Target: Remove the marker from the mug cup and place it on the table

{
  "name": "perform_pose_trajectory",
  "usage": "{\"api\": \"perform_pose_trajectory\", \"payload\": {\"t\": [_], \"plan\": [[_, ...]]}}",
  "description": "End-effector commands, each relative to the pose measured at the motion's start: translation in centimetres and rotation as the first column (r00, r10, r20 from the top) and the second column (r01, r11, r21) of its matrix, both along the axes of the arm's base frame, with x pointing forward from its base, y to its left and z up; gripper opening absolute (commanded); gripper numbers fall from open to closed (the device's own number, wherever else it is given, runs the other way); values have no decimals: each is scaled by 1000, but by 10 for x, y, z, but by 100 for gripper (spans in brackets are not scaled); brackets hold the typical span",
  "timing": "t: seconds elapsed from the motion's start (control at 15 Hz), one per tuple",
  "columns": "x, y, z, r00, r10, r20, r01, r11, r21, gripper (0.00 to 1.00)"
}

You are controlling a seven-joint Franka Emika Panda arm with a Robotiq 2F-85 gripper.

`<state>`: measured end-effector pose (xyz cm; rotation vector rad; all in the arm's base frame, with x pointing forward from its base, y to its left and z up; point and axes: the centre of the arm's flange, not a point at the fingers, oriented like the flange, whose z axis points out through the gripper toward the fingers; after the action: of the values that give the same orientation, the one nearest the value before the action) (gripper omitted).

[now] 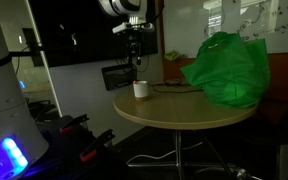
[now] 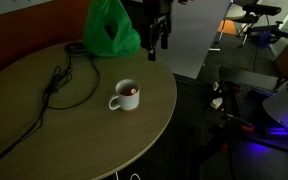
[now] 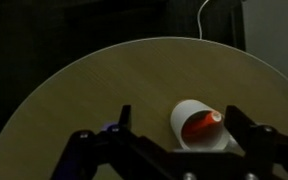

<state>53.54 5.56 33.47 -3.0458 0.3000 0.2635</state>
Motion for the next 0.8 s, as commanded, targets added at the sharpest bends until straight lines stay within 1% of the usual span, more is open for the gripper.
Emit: {"api": "perform_pose_trajectory", "payload": {"t": [0.0,0.13,0.2,0.27,0.33,0.47,0.73], "plan": [[33,15,-13,999,-17,-50,18,1000,13,100],[46,24,-24,997,-14,-72,16,1000,23,100],[51,30,-29,997,-9,-70,10,1000,16,100],[55,35,-33,997,13,-76,-11,1000,22,100],[40,28,-34,999,21,-37,-21,1000,11,100],[47,35,-40,998,31,-46,-31,999,13,100],[49,34,-39,998,30,-51,-30,999,13,100]]}}
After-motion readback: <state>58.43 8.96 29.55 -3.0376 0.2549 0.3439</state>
